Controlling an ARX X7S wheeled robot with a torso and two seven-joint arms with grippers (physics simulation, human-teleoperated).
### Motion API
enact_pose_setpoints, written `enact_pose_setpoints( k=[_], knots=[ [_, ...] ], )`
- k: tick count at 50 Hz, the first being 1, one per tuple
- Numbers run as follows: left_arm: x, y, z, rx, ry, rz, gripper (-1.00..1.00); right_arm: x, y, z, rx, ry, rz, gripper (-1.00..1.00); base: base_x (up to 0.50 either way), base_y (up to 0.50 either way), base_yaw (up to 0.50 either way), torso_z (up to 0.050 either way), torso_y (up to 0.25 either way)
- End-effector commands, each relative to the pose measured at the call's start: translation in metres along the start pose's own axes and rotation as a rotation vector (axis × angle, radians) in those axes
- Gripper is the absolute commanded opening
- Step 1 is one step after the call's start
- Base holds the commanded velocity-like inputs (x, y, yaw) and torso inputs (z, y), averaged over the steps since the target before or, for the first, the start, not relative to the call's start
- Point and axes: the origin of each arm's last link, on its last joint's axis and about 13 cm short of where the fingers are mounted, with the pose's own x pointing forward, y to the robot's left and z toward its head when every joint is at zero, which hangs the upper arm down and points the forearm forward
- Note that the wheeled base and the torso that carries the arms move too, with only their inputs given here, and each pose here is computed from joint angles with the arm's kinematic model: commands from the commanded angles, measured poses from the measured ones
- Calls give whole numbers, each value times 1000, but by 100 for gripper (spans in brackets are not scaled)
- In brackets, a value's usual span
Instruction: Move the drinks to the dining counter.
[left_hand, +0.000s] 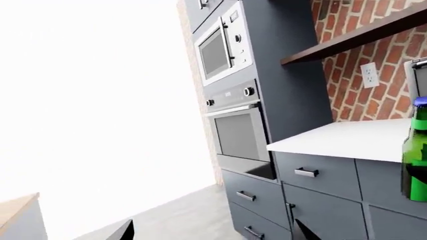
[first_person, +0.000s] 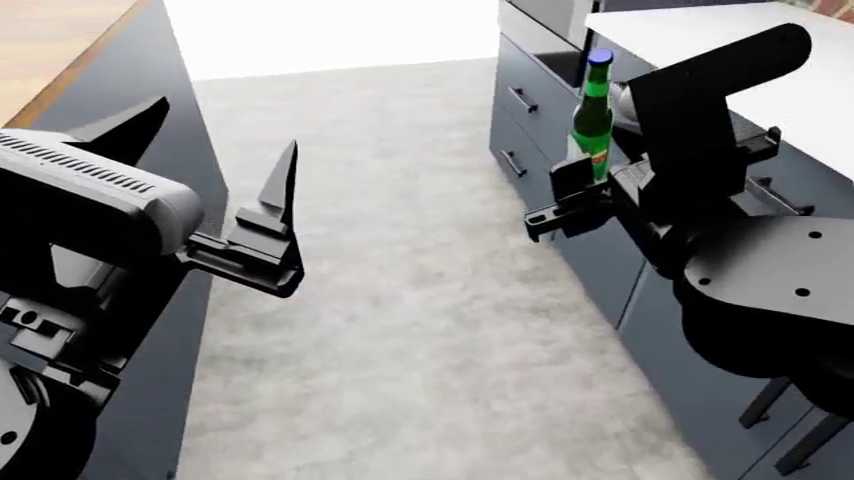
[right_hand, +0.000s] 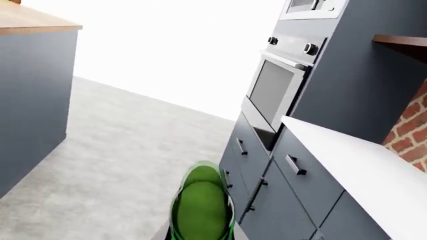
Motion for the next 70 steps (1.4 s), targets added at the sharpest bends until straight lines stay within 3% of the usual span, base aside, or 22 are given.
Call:
enact_pose_setpoints(
  k=[1, 23, 70],
  knots=[
    [-1, 1, 0, 0, -2, 4, 100, 1, -2, 3, -9, -23, -22, -100, 0, 0, 500, 0, 0],
    [1, 1, -1, -3, -1, -1, 100, 2, -2, 4, -32, -20, -19, -100, 0, 0, 500, 0, 1],
    [1, 0, 0, 1, -1, -1, 100, 2, -2, 4, -19, -27, -5, -100, -499, 35, 0, 0, 0]
  ],
)
